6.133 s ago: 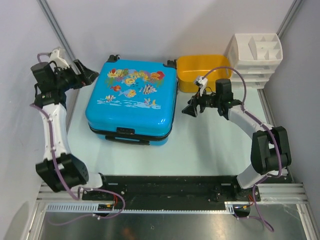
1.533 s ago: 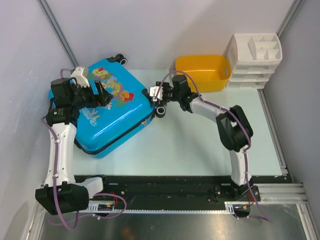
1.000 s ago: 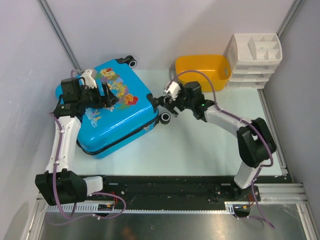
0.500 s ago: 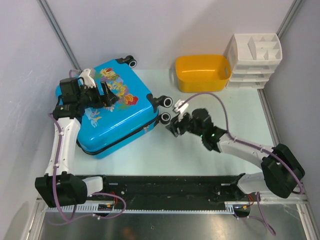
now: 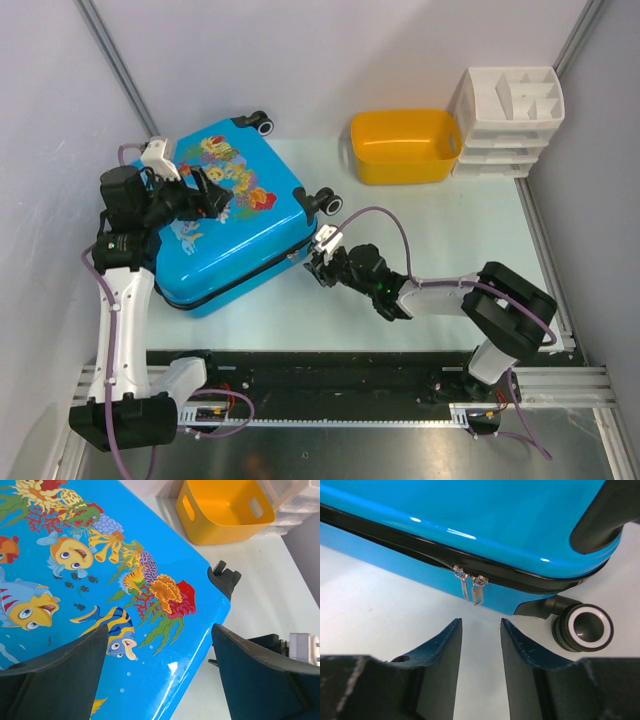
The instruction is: Open, take out, and arrange the luggage
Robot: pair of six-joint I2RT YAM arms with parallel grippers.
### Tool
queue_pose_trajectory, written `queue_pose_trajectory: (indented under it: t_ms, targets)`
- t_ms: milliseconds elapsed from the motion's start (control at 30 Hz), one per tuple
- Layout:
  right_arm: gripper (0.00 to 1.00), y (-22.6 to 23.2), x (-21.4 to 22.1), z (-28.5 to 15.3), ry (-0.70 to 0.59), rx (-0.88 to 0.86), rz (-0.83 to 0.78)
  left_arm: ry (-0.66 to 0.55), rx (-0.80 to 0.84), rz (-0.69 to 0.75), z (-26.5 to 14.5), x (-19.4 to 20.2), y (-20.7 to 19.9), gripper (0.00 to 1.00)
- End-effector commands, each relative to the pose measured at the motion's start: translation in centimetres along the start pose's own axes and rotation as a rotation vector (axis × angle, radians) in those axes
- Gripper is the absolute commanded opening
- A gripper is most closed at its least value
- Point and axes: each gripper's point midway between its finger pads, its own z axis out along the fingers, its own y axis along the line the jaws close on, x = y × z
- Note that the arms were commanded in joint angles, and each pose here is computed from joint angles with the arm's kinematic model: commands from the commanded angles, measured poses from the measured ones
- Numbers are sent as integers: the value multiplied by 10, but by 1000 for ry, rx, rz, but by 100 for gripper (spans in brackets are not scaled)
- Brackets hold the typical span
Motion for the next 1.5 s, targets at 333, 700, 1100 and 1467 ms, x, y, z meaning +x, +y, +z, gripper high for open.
queue_pose_trajectory:
  t_ms: [333,700,1100,1467]
  targets:
    - [41,8,-25,43,-115,-1,-3,-9,41,-21,4,-1,-7,89]
    - [26,3,-10,49,-55,15,-38,25,13,-34,14,12,5,87]
    - [0,-18,0,45,-20,44,-55,36,-6,-29,18,15,12,86]
    - [0,-76,-7,30,-25,203,-78,69,-94,-24,29,25,35,86]
